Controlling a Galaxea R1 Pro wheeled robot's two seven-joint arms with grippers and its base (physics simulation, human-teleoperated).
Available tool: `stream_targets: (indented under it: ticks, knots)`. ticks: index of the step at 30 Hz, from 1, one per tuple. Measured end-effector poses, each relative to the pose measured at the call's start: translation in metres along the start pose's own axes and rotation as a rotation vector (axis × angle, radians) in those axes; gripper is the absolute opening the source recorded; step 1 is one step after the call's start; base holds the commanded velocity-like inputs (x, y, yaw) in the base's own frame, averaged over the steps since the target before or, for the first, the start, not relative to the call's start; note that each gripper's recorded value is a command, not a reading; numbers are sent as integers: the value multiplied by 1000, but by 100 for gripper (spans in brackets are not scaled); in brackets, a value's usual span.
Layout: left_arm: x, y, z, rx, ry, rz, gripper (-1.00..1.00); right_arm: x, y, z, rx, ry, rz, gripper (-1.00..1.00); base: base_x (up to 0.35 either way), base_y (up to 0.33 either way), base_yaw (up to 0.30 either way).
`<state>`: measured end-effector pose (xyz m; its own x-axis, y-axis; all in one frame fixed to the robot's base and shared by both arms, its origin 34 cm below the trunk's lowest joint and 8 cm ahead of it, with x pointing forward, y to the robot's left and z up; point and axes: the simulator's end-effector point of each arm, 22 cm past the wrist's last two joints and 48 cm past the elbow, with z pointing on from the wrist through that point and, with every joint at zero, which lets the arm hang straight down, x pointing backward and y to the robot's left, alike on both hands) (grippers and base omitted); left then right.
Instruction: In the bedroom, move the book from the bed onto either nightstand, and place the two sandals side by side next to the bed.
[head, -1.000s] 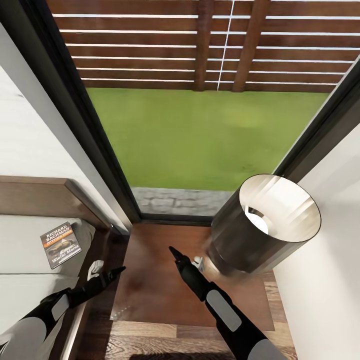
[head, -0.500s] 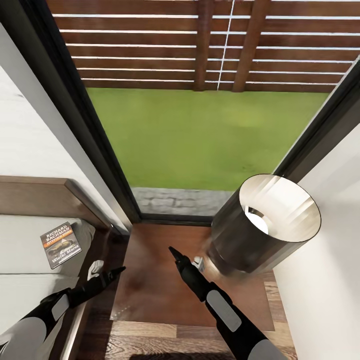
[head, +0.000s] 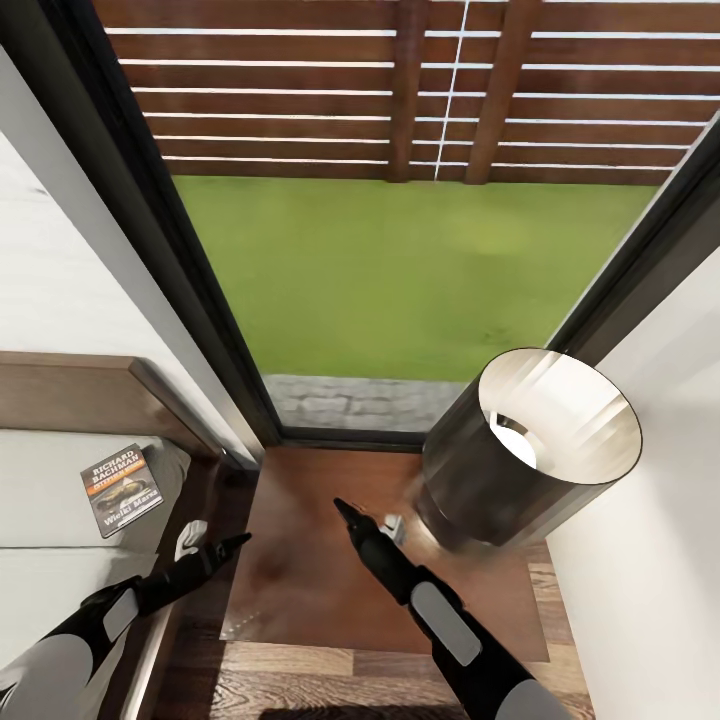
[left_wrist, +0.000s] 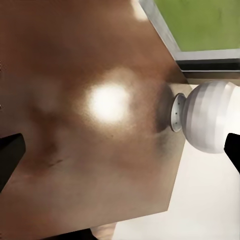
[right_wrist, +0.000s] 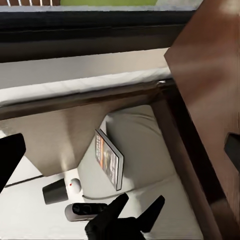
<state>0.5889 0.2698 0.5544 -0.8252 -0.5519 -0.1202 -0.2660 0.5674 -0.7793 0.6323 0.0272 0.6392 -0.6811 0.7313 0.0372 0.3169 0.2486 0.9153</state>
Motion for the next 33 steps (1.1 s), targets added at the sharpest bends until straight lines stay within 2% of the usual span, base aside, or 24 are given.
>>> stream_targets:
  ticks: [2,3,4,5,6,7,8,9,10,11,13,16,19,20,21,24,33]
  knots:
    - [0,0,0,-2,0,0,100,17,-1,1,5,50,-58,100,0,0,0]
    - [0,1,0,-4,0,1,100,32,-2,1,9,96,-115,100,0,0,0]
    - [0,1,0,-5,0,2,100,40,-2,1,11,121,-149,100,0,0,0]
    - [0,2,0,-7,0,3,100,62,-6,-1,18,196,-253,100,0,0,0]
    - [-1,2,0,-8,-1,5,100,75,-11,-4,26,250,-324,100,0,0,0]
    - [-1,2,0,-9,-1,7,100,81,-14,-5,31,279,-356,100,0,0,0]
    - [-2,2,0,-10,-2,10,100,93,-20,-9,44,339,-405,100,0,0,0]
    - [-2,2,0,-10,-1,12,100,100,-24,-12,52,371,-424,100,0,0,0]
    - [-2,2,-1,-12,3,22,100,117,-35,-21,81,468,-448,100,0,0,0]
    - [-1,3,-1,-15,10,31,100,128,-42,-28,101,532,-445,100,0,0,0]
    - [1,4,-1,-18,22,43,100,140,-49,-37,127,606,-432,100,0,0,0]
    - [2,4,-2,-21,30,53,100,149,-54,-45,147,659,-420,100,0,0,0]
    - [3,4,-1,-21,34,56,100,150,-51,-45,141,669,-421,100,0,0,0]
    - [3,4,-1,-21,34,56,100,150,-45,-43,128,666,-428,100,0,0,0]
    - [4,4,-1,-21,36,57,100,148,-28,-37,92,656,-444,100,0,0,0]
    - [4,4,-1,-21,36,58,100,146,-8,-31,49,642,-468,100,0,0,0]
    - [3,4,-1,-21,36,58,100,146,-3,-30,36,639,-478,100,0,0,3]
